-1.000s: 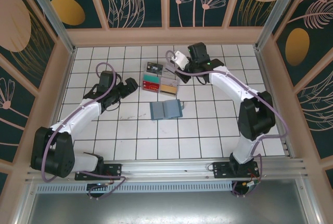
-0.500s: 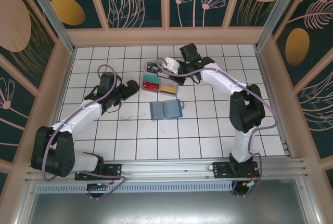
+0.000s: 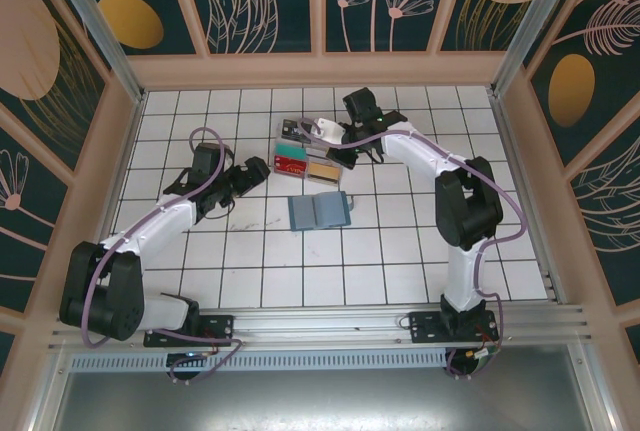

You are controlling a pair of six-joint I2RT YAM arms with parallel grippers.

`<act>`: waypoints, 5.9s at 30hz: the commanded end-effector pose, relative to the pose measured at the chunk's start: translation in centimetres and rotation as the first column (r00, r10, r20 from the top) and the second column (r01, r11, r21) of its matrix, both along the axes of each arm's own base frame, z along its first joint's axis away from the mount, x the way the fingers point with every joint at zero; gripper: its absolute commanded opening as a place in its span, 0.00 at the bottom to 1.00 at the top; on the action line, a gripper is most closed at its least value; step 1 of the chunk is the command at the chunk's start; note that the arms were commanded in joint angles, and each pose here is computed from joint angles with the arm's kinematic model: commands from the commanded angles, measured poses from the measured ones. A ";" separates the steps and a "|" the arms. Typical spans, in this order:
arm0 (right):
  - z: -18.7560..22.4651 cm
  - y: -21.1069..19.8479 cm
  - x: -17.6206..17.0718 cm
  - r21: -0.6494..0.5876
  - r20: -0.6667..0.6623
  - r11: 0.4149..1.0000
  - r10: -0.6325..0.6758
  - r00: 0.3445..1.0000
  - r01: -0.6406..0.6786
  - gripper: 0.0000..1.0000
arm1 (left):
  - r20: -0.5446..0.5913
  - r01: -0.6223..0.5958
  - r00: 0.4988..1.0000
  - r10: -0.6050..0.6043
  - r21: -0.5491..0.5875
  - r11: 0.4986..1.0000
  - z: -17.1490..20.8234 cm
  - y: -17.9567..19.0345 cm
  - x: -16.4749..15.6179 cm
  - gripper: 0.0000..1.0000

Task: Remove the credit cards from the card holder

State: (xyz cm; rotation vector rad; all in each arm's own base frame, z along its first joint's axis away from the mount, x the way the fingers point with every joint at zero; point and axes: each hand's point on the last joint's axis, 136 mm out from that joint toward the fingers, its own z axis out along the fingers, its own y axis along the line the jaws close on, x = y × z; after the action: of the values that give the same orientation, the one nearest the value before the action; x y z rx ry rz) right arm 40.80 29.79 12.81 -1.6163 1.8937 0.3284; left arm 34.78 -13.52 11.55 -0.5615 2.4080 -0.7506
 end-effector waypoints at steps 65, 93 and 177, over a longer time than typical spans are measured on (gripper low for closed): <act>-3.0 2.4 -10.3 0.034 -0.467 0.633 -0.674 0.572 0.773 0.40 | 0.001 0.036 0.999 -0.036 -0.086 0.996 -0.8 -1.0 -1.1 0.99; -13.9 -2.0 -12.8 -0.277 -0.288 0.496 -0.860 0.421 0.823 0.50 | -0.031 0.101 0.993 -0.111 -0.231 0.968 -1.3 -4.2 -1.5 0.80; -0.5 -1.2 -10.1 0.212 -0.655 0.480 -0.577 0.488 0.851 0.43 | -0.107 0.278 0.948 -0.299 -0.172 0.945 -4.3 -12.3 -1.5 0.33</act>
State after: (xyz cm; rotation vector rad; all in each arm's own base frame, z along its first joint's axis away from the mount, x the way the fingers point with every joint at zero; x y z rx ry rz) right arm 31.34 27.01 12.99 -0.1029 2.3676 0.8204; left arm 33.48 -29.58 8.59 -0.2516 2.5669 -1.2255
